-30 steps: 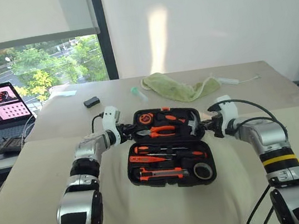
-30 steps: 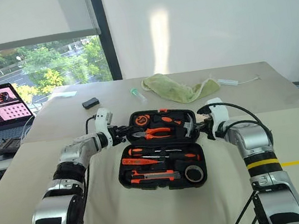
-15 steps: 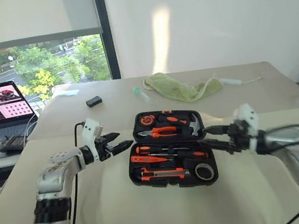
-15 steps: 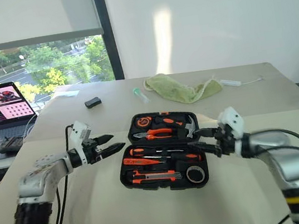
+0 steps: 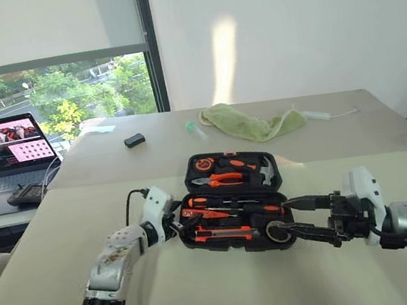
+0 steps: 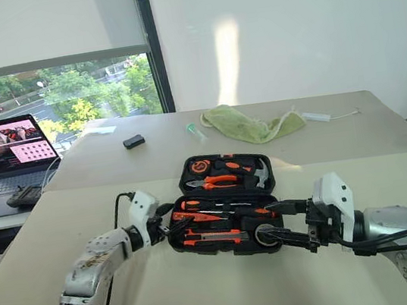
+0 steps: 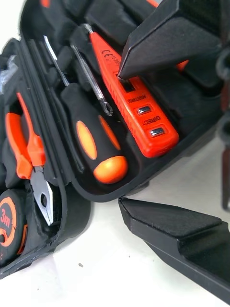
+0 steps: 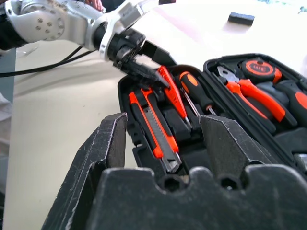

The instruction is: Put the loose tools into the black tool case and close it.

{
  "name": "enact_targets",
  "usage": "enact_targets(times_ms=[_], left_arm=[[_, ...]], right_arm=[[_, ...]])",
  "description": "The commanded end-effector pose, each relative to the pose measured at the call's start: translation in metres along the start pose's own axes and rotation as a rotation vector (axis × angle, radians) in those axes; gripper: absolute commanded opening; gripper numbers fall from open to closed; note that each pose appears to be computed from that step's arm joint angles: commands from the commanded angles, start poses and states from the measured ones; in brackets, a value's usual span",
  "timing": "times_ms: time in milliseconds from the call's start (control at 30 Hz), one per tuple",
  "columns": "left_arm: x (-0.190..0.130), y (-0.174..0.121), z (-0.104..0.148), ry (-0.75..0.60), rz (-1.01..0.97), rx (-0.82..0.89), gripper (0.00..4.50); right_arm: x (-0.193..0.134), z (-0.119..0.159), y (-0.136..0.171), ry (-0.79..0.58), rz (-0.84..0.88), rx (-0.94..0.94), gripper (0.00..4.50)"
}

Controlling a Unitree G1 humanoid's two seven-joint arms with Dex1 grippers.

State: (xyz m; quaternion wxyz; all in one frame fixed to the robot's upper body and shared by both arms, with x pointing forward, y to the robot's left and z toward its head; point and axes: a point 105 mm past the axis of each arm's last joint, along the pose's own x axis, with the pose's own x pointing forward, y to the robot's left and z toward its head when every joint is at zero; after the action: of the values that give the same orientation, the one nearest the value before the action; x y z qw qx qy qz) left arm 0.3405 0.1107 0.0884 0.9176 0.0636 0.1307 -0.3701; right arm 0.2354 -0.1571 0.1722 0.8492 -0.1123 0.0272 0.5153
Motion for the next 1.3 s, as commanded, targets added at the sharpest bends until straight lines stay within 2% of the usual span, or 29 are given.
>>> enact_targets(times_ms=[33, 233, 333, 500, 633, 900, 1133, 1300], left_arm=[[0.002, -0.007, -0.026, 0.068, 0.010, -0.132, 4.18], [-0.009, -0.021, 0.023, -0.173, -0.144, -0.267, 4.18], [-0.011, -0.015, 0.032, -0.216, -0.131, -0.292, 4.18], [-0.004, -0.002, 0.034, -0.196, -0.038, -0.278, 4.18], [-0.001, 0.002, 0.027, -0.167, 0.009, -0.246, 4.18], [0.016, 0.009, -0.016, 0.035, 0.113, -0.088, 4.18], [0.035, 0.008, -0.028, 0.093, 0.137, -0.066, 4.18], [0.034, 0.007, -0.055, 0.188, 0.129, -0.058, 4.18]], right_arm=[[-0.007, 0.008, -0.002, -0.008, -0.024, -0.042, 2.84], [-0.008, 0.001, 0.000, -0.006, -0.021, -0.032, 2.84], [-0.007, 0.001, 0.001, -0.010, -0.017, -0.033, 2.84], [-0.002, 0.005, 0.000, -0.020, -0.014, -0.044, 2.84], [-0.002, 0.007, -0.001, -0.019, -0.017, -0.049, 2.84], [0.000, 0.009, -0.001, -0.018, -0.023, -0.050, 2.84], [0.002, 0.011, 0.002, -0.012, -0.019, -0.040, 2.84], [0.006, 0.012, 0.005, -0.011, -0.012, -0.034, 2.84]])
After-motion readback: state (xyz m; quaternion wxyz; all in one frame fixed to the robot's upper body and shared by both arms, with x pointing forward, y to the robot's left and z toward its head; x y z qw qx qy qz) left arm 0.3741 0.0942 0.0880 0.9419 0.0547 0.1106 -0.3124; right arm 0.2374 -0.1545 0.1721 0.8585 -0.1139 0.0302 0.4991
